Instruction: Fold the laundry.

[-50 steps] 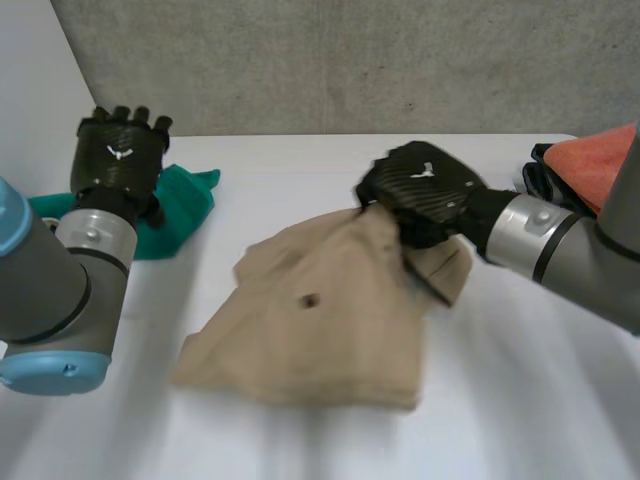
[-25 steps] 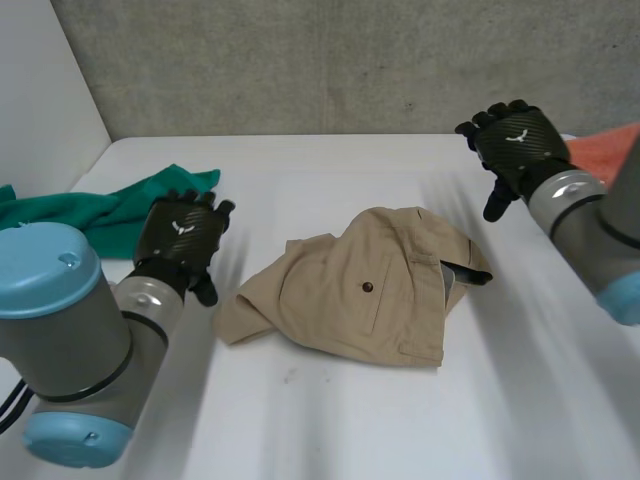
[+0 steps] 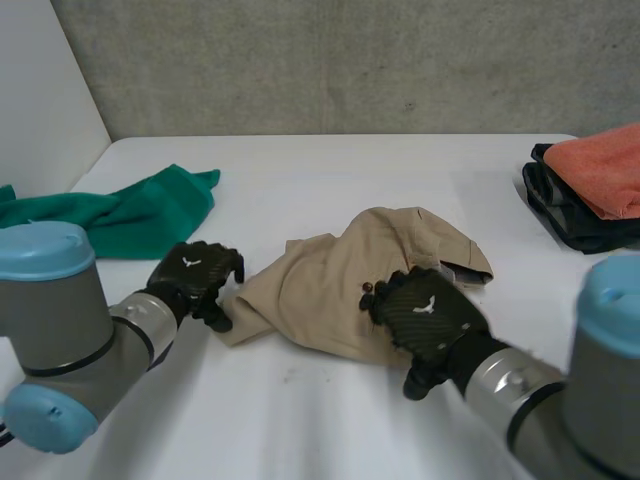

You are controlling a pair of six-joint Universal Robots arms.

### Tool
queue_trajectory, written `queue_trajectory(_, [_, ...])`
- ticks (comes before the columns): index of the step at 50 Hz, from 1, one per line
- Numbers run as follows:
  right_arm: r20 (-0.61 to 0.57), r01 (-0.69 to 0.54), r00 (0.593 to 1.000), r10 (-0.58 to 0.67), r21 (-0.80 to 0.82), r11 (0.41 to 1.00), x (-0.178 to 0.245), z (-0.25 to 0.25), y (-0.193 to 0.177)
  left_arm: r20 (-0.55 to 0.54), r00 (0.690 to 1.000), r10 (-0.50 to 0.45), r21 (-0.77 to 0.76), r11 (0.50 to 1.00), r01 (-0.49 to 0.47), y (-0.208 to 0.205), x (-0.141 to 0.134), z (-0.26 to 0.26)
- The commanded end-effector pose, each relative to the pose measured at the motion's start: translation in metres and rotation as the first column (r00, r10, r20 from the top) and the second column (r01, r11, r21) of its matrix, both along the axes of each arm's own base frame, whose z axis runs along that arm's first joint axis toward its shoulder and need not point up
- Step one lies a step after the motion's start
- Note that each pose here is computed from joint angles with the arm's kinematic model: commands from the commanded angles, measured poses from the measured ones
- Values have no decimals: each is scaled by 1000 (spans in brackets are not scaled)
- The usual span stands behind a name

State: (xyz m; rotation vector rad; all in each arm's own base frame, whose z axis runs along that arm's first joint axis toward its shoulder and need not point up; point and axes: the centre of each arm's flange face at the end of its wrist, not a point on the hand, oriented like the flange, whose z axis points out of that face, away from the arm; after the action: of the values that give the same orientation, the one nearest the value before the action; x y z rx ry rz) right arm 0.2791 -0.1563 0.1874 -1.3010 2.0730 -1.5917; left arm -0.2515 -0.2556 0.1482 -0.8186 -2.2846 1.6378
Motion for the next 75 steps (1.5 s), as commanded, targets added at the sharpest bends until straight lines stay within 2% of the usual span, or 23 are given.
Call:
queue_trajectory(1, [-42, 29, 999, -32, -58, 998, 9, -40, -17, 29, 999, 25, 28, 999, -26, -10, -2, -18])
queue_trajectory(7, [-52, 59, 996, -68, -170, 984, 16, -62, -36, 40, 997, 65, -3, 998, -65, -16, -3, -14])
queue_trajectory(14, [-10, 147, 987, -159, -328, 933, 18, -55, -60, 19, 1000, 21, -53, 998, -20, -9, -19, 1])
queue_trajectory(17, [-2, 162, 984, -176, -386, 908, 18, -43, -67, -20, 1000, 21, -145, 989, -24, -7, -24, 35])
queue_trajectory(21, [94, 204, 979, -181, -502, 841, 18, 16, -74, -85, 995, 49, -275, 959, -71, -5, -18, 85])
queue_trajectory(25, [177, 261, 965, -193, -573, 777, 7, 80, -78, -171, 985, 37, -425, 899, -107, 2, -15, 143])
queue_trajectory(28, [217, 292, 955, -201, -583, 758, -2, 119, -77, -239, 971, 4, -534, 835, -135, 15, -11, 192])
queue_trajectory(29, [253, 312, 947, -196, -584, 750, -7, 147, -73, -269, 963, -14, -582, 799, -151, 23, -7, 215])
queue_trajectory(36, [416, 352, 903, -108, -573, 740, -18, 241, -50, -370, 924, -99, -739, 634, -228, 51, 6, 305])
queue_trajectory(44, [487, 379, 872, -51, -603, 702, -24, 284, -40, -398, 907, -142, -780, 572, -253, 60, 7, 343])
queue_trajectory(46, [485, 378, 873, -55, -601, 704, -22, 282, -44, -392, 909, -140, -778, 578, -247, 54, 4, 341])
queue_trajectory(50, [455, 372, 885, -99, -563, 738, -14, 259, -69, -360, 927, -104, -742, 634, -217, 16, -12, 314])
queue_trajectory(53, [434, 361, 891, -134, -500, 787, -5, 230, -92, -324, 942, -83, -704, 687, -181, -12, -23, 287])
queue_trajectory(56, [428, 363, 888, -169, -424, 830, 5, 193, -120, -261, 964, -45, -630, 765, -135, -58, -36, 232])
queue_trajectory(60, [419, 390, 881, -221, -375, 841, 13, 151, -155, -209, 977, -39, -590, 802, -94, -88, -49, 187])
queue_trajectory(66, [446, 479, 847, -290, -401, 781, 25, 97, -203, -207, 977, -50, -620, 779, -91, -140, -71, 139])
queue_trajectory(69, [478, 519, 828, -293, -456, 723, 32, 73, -223, -219, 975, -46, -641, 760, -108, -164, -77, 125])
queue_trajectory(71, [499, 512, 829, -251, -498, 700, 41, 63, -229, -229, 973, -39, -656, 744, -124, -178, -78, 117])
queue_trajectory(75, [502, 492, 838, -212, -528, 693, 47, 55, -236, -229, 972, -45, -654, 747, -119, -181, -82, 109])
